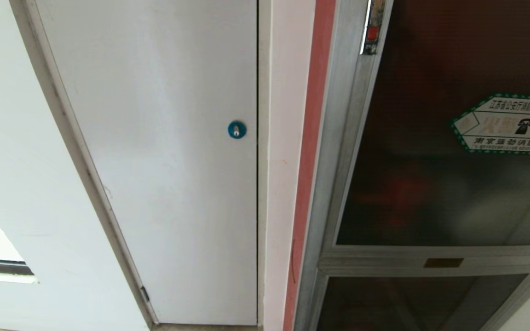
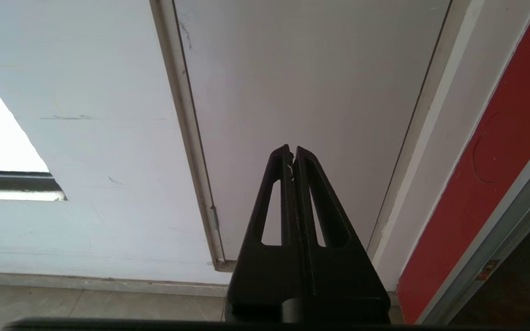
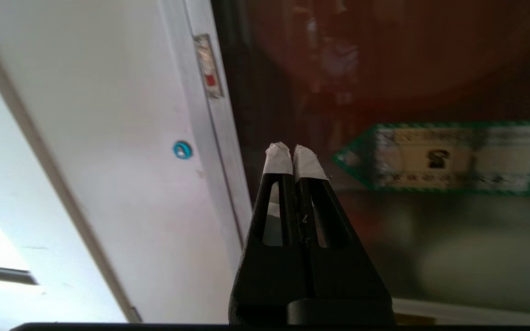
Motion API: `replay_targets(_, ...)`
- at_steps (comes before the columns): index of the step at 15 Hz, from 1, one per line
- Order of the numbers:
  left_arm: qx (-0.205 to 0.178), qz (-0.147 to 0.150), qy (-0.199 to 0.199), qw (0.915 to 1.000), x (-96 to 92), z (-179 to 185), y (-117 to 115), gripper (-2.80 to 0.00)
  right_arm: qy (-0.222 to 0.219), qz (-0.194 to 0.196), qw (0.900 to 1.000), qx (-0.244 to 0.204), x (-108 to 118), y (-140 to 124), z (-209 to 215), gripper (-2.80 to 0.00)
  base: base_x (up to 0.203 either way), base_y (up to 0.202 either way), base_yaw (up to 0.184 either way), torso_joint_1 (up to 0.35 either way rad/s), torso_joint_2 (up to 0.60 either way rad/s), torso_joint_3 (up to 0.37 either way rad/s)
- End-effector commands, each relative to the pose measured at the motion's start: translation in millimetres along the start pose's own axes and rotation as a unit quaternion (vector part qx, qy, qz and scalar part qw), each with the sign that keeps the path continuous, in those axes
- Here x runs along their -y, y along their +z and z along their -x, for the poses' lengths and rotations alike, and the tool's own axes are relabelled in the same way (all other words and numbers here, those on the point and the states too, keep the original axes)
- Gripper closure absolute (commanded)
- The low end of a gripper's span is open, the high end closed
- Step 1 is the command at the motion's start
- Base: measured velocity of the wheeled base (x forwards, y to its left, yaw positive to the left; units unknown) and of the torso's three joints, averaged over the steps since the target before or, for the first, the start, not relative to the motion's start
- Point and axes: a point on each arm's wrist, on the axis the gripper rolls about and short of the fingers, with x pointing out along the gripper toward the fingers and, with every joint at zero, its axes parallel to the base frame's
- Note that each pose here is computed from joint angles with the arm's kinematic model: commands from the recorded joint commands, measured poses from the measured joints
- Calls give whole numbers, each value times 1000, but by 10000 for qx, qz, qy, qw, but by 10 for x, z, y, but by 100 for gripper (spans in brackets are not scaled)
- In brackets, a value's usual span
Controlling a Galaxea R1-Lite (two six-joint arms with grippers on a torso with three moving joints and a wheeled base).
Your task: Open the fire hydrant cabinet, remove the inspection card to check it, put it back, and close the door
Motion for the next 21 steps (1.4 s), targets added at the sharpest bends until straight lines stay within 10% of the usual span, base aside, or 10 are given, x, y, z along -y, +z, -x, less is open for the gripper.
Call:
replay_targets(1, -27, 0, 10, 10000, 0, -4, -16, 0, -142, 82, 9997, 156, -9, -95, 248, 0, 0, 0, 0, 0, 0, 0)
replay_targets(10, -34, 0, 0, 10000, 0, -5, -16, 0, -634, 674, 9941, 567, -59, -705, 1008, 0, 0, 0, 0, 0, 0, 0)
replay_targets(21, -26, 0, 6, 10000, 0, -4, -16, 0, -694, 1156, 9909, 31, 154, -1848, 1216, 0, 0, 0, 0, 0, 0, 0)
